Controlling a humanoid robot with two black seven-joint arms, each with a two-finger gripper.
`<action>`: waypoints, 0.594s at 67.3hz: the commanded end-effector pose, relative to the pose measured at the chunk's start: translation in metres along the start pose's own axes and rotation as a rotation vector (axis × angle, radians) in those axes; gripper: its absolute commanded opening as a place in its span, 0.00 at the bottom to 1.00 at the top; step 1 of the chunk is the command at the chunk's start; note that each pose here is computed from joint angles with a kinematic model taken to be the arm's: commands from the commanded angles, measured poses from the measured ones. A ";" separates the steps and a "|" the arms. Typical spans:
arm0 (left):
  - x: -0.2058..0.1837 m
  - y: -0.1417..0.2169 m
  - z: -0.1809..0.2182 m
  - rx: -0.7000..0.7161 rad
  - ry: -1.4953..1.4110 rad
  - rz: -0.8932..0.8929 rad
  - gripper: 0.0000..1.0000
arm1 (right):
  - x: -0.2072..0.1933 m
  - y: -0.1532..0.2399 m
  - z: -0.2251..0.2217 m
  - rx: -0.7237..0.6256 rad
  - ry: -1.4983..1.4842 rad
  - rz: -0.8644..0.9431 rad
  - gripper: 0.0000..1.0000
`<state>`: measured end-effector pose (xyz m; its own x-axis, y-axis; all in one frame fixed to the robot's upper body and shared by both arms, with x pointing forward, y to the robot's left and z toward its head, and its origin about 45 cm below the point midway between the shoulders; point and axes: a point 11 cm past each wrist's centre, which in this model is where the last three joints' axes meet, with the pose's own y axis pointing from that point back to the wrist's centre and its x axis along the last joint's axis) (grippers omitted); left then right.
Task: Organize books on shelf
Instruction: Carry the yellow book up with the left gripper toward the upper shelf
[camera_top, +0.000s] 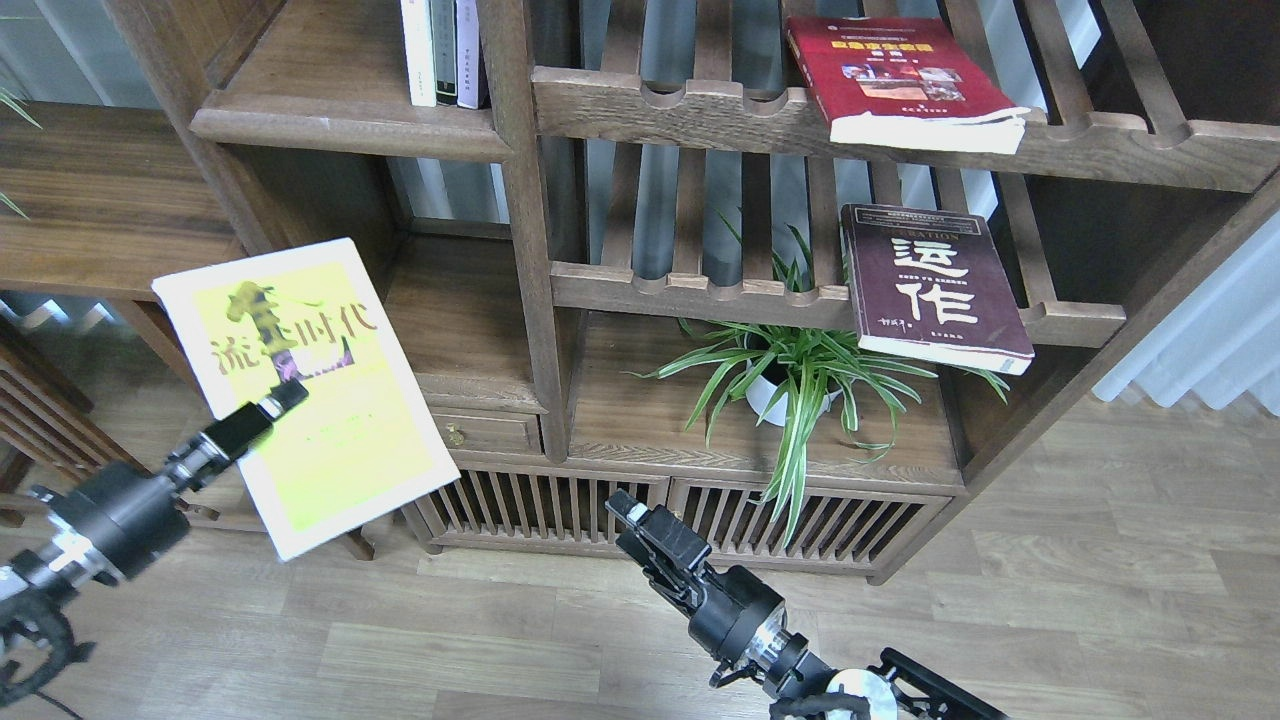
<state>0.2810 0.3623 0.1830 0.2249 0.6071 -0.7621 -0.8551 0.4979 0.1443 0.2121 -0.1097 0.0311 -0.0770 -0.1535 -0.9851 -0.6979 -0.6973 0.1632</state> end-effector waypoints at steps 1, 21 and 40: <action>-0.002 0.002 0.018 -0.060 -0.011 -0.003 0.10 | 0.000 0.000 0.000 -0.001 0.001 0.000 0.95; -0.013 0.003 0.061 -0.193 -0.039 -0.039 0.10 | 0.001 -0.003 -0.006 0.001 0.018 0.006 0.96; -0.048 -0.025 0.095 -0.274 -0.065 -0.163 0.10 | -0.001 -0.004 -0.007 0.000 0.021 0.003 0.96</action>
<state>0.3231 0.3869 0.2571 0.3414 0.5926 -0.7296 -0.9102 0.4020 -0.0995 0.2203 -0.1118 0.0313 -0.0641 -0.1704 -0.9833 -0.6973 -0.6973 0.1663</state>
